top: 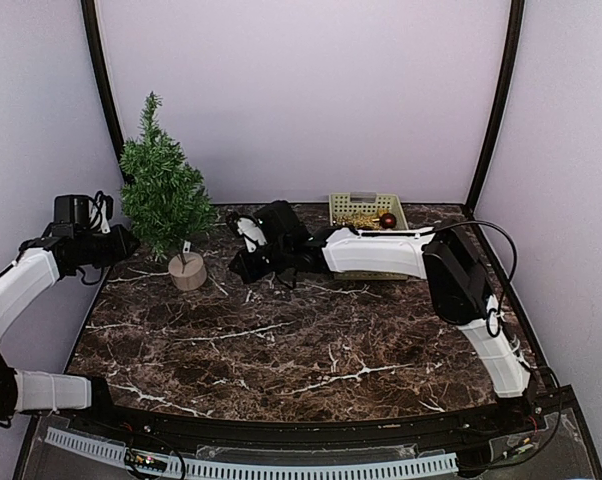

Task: Decorate the small christmas tree
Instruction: Wrap the side of the string light in the gap of the branches.

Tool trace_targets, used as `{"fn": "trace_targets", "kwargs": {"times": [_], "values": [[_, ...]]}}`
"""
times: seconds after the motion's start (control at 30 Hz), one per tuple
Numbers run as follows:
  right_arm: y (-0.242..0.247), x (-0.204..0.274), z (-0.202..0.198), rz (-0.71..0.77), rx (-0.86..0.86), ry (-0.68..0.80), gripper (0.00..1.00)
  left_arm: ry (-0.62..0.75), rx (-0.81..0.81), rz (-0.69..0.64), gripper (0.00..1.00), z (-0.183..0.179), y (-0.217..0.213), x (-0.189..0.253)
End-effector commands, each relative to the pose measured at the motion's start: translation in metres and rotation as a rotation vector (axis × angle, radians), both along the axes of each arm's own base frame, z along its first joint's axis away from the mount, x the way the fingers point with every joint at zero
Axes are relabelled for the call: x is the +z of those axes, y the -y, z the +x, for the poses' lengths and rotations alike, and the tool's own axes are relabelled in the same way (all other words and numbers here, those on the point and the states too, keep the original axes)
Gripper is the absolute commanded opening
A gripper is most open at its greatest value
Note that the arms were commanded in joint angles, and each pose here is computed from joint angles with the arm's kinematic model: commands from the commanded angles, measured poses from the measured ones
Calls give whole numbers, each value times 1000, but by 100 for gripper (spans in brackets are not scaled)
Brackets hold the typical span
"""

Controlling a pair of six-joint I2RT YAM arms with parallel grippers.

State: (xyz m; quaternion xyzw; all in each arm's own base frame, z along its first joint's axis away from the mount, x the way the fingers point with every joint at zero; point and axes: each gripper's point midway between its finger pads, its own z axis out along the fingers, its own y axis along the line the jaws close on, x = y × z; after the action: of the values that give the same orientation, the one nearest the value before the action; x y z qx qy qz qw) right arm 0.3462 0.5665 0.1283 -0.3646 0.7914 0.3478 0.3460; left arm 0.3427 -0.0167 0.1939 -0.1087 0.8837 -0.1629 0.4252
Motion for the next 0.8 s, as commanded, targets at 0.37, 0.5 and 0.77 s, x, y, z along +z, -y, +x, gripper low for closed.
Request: {"fn": "trace_targets", "kwargs": {"times": [0.37, 0.5, 0.77], "values": [[3, 106, -10, 178, -46, 131, 0, 111, -110, -42, 64, -79, 39, 73], [7, 112, -7, 172, -68, 152, 0, 124, -204, -113, 64, -82, 82, 78], [17, 133, -5, 177, -102, 196, 0, 138, -233, -99, 76, -54, 109, 75]]}}
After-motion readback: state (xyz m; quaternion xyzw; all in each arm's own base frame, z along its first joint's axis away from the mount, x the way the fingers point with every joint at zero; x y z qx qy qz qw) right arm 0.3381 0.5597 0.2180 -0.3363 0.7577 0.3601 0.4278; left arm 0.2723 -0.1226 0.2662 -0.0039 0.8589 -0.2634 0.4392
